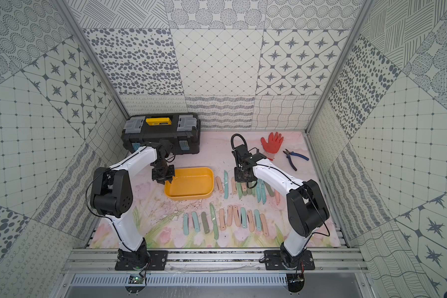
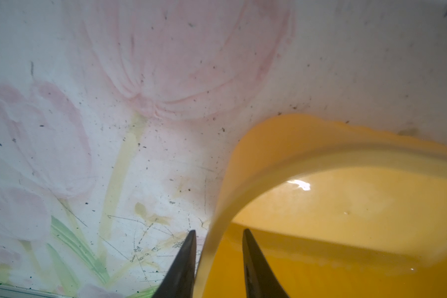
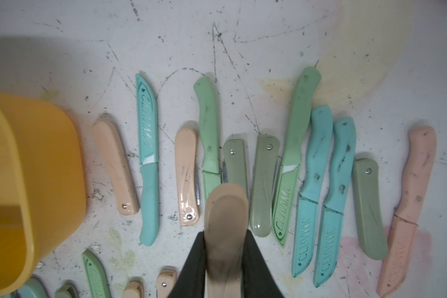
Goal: Take the fruit knife out of the storage box
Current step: Place the fruit knife at the center of the board.
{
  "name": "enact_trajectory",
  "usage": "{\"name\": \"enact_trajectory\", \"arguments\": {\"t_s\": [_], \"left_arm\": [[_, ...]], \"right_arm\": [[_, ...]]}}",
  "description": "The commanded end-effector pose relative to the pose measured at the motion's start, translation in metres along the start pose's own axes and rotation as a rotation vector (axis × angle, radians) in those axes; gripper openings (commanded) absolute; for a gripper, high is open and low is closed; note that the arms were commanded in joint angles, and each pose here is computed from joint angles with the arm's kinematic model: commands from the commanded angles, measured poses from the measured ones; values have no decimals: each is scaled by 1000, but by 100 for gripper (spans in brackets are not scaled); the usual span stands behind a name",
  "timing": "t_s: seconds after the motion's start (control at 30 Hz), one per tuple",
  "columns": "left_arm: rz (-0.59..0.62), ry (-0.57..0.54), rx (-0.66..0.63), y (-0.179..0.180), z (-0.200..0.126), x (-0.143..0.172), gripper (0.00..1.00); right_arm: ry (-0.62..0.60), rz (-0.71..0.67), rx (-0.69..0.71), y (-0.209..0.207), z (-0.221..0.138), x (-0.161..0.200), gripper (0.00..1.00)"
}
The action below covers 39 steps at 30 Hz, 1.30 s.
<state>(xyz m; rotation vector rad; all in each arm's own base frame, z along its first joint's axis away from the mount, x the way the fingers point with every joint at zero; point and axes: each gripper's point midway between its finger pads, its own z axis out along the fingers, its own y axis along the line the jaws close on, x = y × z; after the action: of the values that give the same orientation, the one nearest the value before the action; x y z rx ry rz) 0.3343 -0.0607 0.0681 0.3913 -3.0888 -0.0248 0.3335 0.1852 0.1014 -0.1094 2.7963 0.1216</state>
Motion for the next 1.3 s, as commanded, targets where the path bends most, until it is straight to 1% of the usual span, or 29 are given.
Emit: {"name": "enact_trajectory", "arguments": {"t_s": [0.0, 0.53, 1.0, 1.27], "left_arm": [[0, 16, -8, 1, 0, 5, 30], [0, 16, -12, 2, 0, 5, 30], [0, 14, -9, 2, -1, 5, 30], [0, 12, -7, 2, -1, 5, 30]], "right_arm": [[-32, -41, -103, 24, -2, -7, 20], [44, -43, -127, 65, 50, -4, 20], [81, -33, -88, 69, 77, -2, 20], [94, -26, -35, 62, 83, -3, 20]]}}
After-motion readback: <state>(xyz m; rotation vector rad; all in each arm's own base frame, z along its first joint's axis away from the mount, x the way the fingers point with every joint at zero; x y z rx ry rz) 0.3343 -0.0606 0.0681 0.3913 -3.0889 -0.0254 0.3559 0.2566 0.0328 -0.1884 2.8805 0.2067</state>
